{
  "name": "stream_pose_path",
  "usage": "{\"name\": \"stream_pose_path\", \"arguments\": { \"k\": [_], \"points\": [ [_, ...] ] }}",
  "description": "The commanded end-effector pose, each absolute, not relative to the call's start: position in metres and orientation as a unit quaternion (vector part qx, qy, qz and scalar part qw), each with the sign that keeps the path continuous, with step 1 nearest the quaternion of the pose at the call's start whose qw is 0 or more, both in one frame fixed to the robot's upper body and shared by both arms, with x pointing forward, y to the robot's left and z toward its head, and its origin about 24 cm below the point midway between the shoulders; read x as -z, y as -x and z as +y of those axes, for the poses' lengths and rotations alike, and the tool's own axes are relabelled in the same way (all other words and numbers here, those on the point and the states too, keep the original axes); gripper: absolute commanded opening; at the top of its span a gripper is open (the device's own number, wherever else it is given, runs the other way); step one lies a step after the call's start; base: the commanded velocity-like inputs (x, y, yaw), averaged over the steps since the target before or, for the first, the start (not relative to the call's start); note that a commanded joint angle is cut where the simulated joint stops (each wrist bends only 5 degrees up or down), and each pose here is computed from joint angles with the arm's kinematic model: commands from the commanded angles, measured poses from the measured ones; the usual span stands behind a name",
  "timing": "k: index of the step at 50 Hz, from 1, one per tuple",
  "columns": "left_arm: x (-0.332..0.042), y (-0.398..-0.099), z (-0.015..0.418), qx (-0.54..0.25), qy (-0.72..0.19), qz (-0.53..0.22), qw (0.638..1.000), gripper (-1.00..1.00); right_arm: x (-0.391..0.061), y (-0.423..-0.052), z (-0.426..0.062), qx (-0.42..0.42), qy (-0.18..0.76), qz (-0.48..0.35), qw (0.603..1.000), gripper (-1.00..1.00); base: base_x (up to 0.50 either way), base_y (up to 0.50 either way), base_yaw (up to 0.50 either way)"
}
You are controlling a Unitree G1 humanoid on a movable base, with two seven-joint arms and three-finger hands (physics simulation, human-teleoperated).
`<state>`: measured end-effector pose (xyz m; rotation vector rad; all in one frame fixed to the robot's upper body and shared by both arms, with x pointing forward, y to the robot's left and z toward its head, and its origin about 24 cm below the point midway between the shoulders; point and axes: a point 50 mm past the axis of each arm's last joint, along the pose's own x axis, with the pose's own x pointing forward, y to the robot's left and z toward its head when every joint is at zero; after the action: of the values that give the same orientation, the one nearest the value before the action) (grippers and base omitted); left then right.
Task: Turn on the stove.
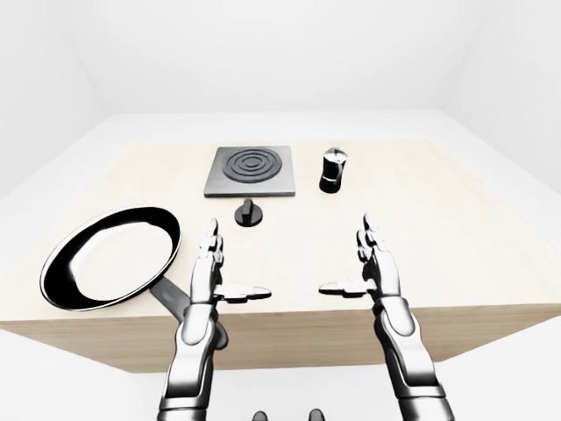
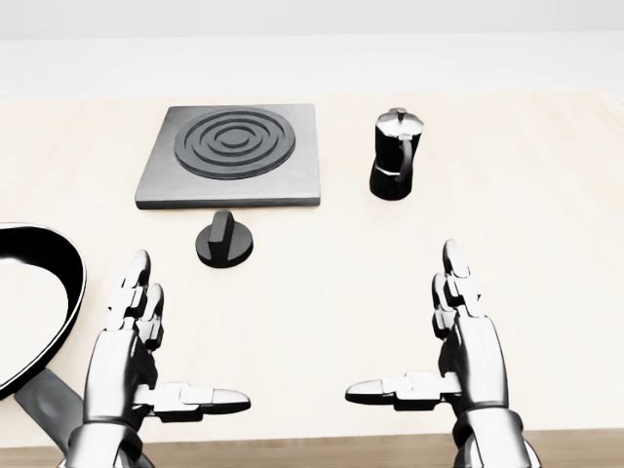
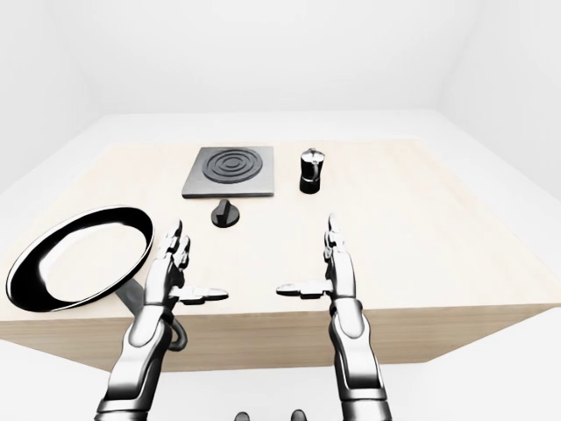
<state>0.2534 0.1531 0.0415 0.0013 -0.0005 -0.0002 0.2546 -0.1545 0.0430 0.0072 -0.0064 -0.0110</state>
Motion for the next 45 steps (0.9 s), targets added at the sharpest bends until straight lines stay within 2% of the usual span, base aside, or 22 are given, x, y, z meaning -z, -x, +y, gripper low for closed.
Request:
{"name": "stream_pose_path", "arguments": {
  "k": [1, 27, 45],
  "points": [
    [-0.0425, -0.2527, 0.1607, -0.001, -0.002, -0.001, 1.000, 1.00, -0.0470, -0.2568, -0.1652, 0.020, -0.015, -0.010, 1.000, 1.00, 0.00, 0.00, 0.00],
    [-0.0419, -0.2534, 0.1604, -0.002, 0.000, 0.000, 1.000, 1.00, -0.0444, -0.2586, -0.1656, 0.022, -0.020, -0.005, 1.000, 1.00, 0.00, 0.00, 0.00],
    [-0.0434, -0.2527, 0.1604, -0.003, 0.000, 0.000, 1.000, 1.00, -0.0448, -0.2579, -0.1645, 0.019, -0.018, -0.007, 1.000, 1.00, 0.23, 0.00, 0.00]
  ]
}}
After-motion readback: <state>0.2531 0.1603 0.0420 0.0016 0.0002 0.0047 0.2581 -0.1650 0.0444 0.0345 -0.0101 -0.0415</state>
